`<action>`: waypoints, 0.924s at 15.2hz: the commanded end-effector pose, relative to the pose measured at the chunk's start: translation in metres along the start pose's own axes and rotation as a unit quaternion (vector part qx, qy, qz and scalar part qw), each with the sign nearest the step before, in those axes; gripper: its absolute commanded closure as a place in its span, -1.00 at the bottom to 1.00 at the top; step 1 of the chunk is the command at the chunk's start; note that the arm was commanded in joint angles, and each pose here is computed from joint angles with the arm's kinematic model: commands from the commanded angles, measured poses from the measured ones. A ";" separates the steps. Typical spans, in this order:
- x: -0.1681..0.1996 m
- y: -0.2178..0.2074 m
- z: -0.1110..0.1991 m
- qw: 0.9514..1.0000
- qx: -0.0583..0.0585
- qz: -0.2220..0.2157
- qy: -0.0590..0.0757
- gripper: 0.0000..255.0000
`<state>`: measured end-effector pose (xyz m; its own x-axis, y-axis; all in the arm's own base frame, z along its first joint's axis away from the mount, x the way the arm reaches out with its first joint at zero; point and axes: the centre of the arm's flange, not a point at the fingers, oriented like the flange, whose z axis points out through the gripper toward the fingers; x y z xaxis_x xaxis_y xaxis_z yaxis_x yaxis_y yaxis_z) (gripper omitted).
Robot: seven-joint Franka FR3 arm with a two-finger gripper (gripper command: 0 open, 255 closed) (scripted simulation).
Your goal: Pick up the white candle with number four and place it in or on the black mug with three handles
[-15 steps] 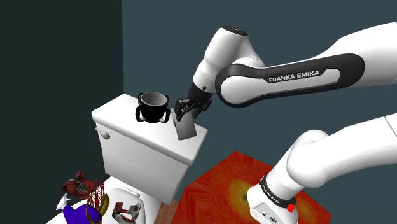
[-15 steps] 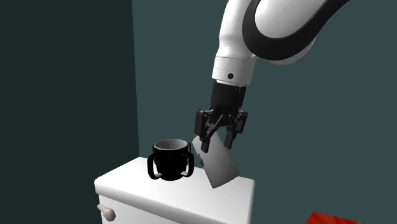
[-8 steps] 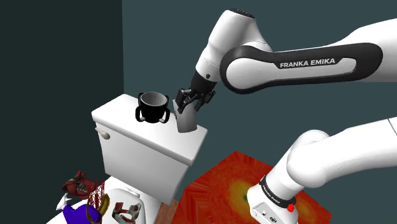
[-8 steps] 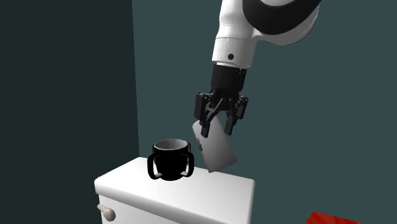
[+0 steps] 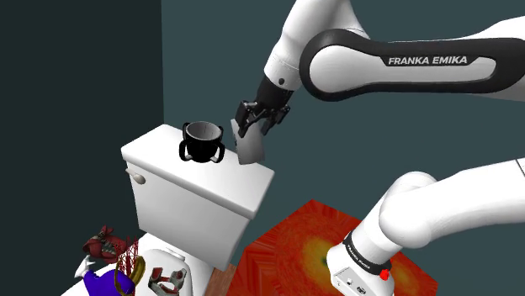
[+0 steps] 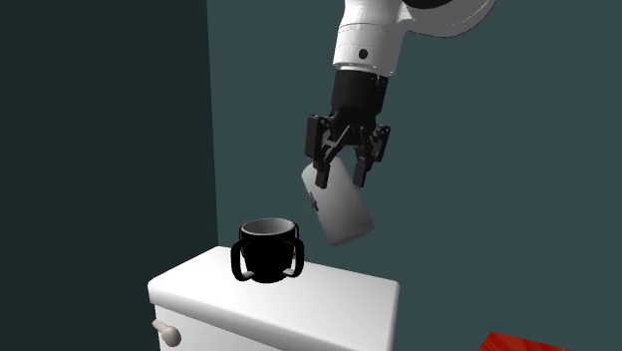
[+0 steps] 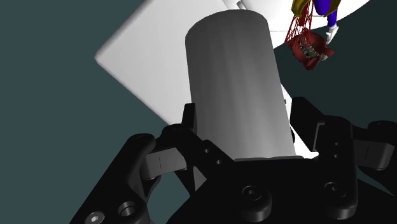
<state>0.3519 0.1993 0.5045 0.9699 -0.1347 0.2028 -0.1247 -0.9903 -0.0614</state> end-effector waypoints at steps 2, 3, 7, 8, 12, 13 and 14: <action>0.003 -0.002 -0.016 1.000 0.000 0.000 0.000 1.00; 0.004 -0.002 -0.021 1.000 0.000 0.000 0.000 1.00; 0.020 -0.006 -0.035 1.000 0.000 0.000 0.000 1.00; 0.033 -0.008 -0.034 1.000 0.000 0.000 0.000 1.00; 0.084 -0.020 -0.030 1.000 0.000 0.000 0.000 1.00; 0.097 -0.022 -0.028 1.000 0.000 0.000 0.000 1.00; 0.110 -0.025 -0.027 1.000 0.000 0.000 0.000 1.00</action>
<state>0.4405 0.2079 0.5531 0.9701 -0.1342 0.2024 -0.1243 -0.9904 -0.0608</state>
